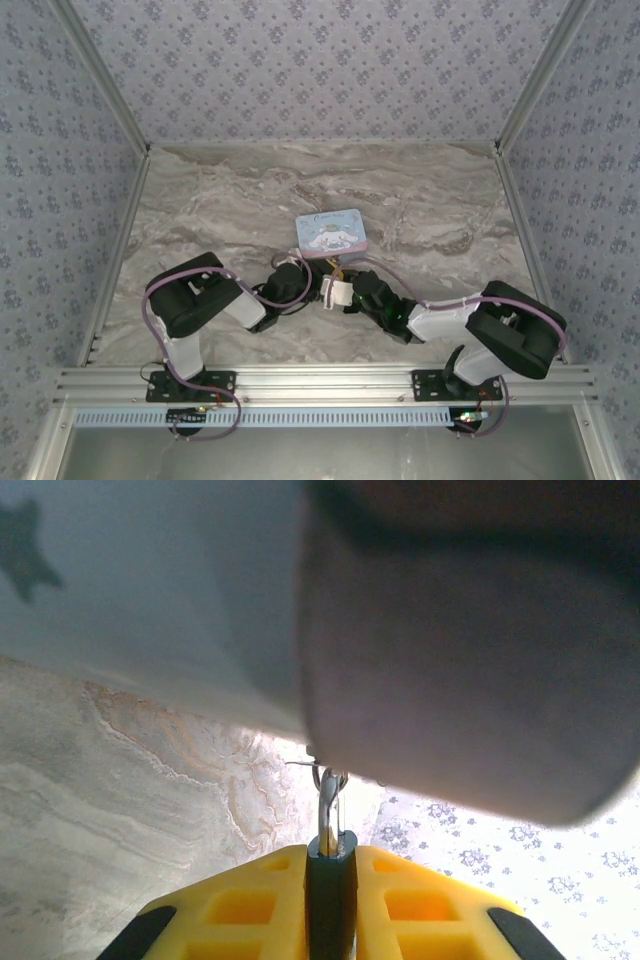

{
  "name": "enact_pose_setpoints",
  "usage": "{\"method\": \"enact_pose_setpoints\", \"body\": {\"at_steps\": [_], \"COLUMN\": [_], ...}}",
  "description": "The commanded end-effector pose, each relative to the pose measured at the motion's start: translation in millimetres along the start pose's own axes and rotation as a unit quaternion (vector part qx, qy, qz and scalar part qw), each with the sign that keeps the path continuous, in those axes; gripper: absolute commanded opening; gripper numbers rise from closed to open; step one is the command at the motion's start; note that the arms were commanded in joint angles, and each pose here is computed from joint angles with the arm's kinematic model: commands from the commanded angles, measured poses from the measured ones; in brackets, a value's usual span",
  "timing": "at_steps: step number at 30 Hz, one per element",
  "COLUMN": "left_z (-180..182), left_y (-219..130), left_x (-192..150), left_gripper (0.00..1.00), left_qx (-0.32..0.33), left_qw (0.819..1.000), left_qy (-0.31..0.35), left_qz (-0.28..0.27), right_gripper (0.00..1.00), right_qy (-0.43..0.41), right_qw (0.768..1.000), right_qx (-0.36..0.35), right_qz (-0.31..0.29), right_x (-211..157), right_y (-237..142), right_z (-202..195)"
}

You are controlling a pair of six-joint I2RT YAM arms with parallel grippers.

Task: Unlock a padlock with a key

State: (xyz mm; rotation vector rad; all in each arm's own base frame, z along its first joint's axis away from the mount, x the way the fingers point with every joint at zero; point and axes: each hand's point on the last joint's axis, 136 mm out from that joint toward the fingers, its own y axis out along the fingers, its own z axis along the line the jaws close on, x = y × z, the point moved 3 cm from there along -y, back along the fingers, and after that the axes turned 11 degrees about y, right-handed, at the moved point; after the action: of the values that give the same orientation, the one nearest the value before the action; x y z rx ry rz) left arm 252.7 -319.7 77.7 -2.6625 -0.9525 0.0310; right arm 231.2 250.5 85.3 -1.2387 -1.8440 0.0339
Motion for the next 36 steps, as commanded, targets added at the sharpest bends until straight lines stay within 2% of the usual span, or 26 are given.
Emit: {"method": "enact_pose_setpoints", "body": {"at_steps": [1, 4, 9, 14, 20, 31, 36], "left_z": [-16, -16, -15, -15, -15, -11, -10], "left_y": [1, 1, 1, 1, 1, 2, 2], "left_x": [1, 1, 1, 2, 2, 2, 3], "left_gripper": [0.15, 0.15, 0.15, 0.15, 0.15, 0.15, 0.15], "left_qx": [-0.039, -0.038, -0.039, -0.04, -0.042, -0.038, -0.037], "left_qw": [0.999, 0.999, 0.999, 0.999, 0.999, 0.999, 0.999], "left_qy": [-0.007, -0.007, -0.01, -0.013, -0.014, -0.016, -0.017], "left_qz": [0.0, 0.0, 0.0, -0.002, -0.002, -0.004, -0.005], "right_gripper": [0.18, 0.16, 0.0, 0.0, 0.0, 0.0, 0.0], "right_qy": [0.014, 0.017, 0.032, 0.052, 0.124, 0.294, 0.311], "right_qw": [1.0, 0.999, 0.998, 0.997, 0.99, 0.955, 0.949], "right_qx": [-0.024, -0.035, -0.052, -0.064, -0.071, -0.036, -0.043], "right_qz": [-0.004, -0.002, 0.0, -0.004, -0.016, -0.033, -0.03], "right_x": [6, 6, 8, 13, 19, 20, 25], "right_y": [5, 6, 7, 7, 7, 9, 7], "right_z": [-10, -13, -18, -23, -26, -13, -14]}}
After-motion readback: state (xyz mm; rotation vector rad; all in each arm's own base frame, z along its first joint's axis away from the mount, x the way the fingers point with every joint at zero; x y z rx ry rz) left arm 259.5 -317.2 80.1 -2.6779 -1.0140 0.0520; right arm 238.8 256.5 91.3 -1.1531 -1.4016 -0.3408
